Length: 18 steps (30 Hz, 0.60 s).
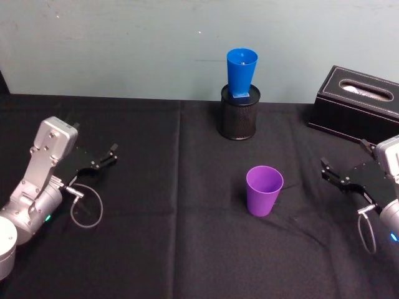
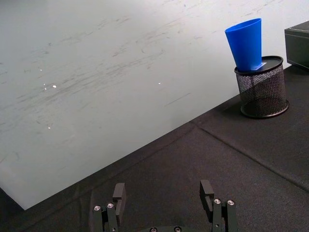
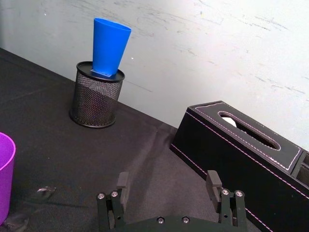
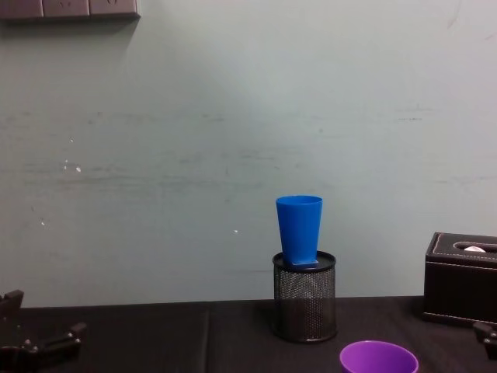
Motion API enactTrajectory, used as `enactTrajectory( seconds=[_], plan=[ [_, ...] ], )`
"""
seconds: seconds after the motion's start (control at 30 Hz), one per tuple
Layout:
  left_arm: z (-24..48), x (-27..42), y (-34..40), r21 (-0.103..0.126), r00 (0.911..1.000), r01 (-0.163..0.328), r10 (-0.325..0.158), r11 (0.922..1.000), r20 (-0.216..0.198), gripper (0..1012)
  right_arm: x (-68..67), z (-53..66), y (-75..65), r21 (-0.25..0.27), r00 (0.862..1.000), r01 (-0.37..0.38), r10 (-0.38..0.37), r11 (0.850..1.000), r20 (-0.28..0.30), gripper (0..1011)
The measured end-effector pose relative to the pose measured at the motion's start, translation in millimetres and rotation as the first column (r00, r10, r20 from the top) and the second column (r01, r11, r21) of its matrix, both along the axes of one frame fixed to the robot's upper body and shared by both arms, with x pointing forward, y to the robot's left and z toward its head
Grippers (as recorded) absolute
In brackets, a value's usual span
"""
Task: Pick up one cup with a gripper and tap it against the other cup.
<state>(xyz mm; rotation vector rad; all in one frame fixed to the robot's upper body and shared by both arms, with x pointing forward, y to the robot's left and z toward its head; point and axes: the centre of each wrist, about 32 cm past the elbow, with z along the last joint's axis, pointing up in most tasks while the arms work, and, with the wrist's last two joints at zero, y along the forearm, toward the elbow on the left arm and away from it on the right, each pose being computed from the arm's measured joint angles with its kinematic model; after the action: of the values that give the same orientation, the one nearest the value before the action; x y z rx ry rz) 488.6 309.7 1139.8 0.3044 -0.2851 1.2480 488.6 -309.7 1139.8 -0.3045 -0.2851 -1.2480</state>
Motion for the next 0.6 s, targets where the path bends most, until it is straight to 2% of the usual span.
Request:
enactTrajectory(
  seconds=[0.37,0.47,0.6],
  plan=[
    [0.0,0.0,0.0,0.000,1.0000,0.000,0.000,1.0000,0.000,1005,0.0,0.4,-0.4,0.001,1.000,-0.001,0.001,1.000,0.000,1003],
    [0.0,0.0,0.0,0.000,1.0000,0.000,0.000,1.0000,0.000,1005,-1.0,6.2,-4.1,0.022,0.999,-0.036,0.036,0.999,0.000,1003],
    [0.0,0.0,0.0,0.000,1.0000,0.000,0.000,1.0000,0.000,1005,-7.2,8.4,-12.2,0.056,0.993,-0.112,0.114,0.992,-0.032,1003]
  ],
)
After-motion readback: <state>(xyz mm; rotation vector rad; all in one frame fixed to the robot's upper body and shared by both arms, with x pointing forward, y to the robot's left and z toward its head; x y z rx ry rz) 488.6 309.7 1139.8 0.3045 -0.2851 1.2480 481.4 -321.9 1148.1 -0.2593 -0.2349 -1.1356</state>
